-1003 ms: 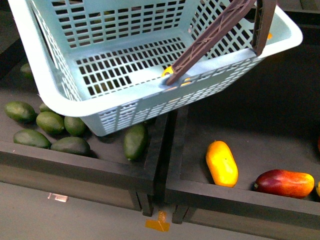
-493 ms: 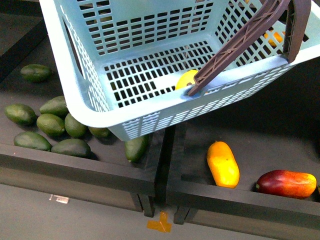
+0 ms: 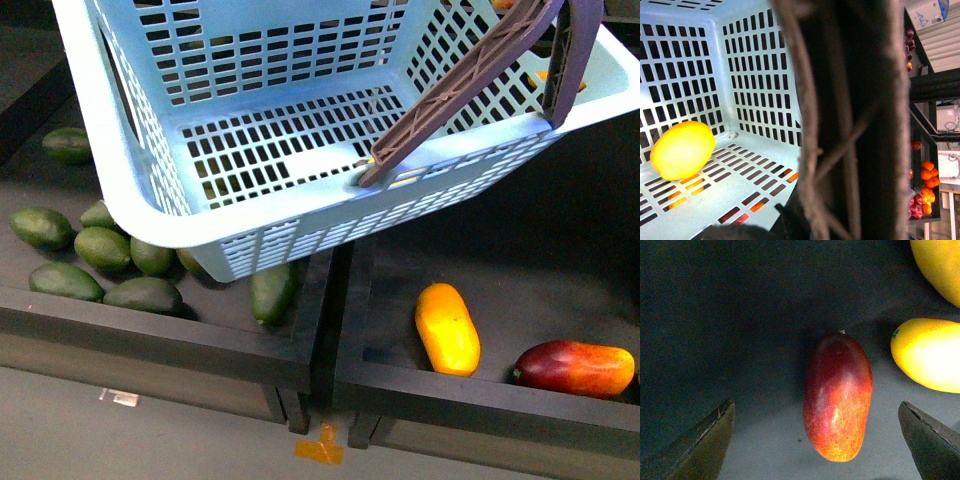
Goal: Pick lemon and mango into basket
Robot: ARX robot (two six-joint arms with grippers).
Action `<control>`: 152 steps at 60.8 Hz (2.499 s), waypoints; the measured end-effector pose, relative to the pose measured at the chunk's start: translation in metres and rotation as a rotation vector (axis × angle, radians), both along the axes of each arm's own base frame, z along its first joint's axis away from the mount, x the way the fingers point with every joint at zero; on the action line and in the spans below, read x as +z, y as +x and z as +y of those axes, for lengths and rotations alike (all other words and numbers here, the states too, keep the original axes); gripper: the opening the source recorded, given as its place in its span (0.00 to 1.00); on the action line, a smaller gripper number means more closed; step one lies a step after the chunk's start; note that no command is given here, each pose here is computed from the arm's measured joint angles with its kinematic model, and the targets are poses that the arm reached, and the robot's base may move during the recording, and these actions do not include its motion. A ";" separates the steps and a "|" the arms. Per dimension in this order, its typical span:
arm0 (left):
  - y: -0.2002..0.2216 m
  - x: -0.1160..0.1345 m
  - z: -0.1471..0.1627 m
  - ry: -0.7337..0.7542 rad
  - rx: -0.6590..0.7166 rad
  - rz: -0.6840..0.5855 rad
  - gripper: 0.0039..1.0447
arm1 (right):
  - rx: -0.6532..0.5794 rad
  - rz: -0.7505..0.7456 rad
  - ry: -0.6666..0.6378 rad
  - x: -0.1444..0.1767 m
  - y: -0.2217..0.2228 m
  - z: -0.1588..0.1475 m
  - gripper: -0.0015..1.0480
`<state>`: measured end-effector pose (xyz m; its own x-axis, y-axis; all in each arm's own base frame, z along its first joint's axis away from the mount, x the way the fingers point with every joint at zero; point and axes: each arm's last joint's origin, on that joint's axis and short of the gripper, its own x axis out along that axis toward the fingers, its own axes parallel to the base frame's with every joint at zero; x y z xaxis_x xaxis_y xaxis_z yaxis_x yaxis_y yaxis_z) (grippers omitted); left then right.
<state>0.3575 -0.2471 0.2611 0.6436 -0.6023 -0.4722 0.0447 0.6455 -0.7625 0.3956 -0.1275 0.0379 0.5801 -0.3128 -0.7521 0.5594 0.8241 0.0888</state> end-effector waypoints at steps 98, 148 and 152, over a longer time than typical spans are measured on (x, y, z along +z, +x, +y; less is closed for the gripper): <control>0.000 0.000 0.000 0.002 0.003 -0.001 0.04 | 0.125 -0.051 0.125 -0.008 -0.014 0.006 0.61; 0.000 0.000 0.000 0.002 0.004 -0.002 0.04 | 0.346 -0.533 0.316 0.196 -0.067 0.142 0.61; 0.000 0.000 0.000 0.002 0.003 -0.001 0.04 | 0.332 -0.541 0.357 0.199 -0.057 0.163 0.61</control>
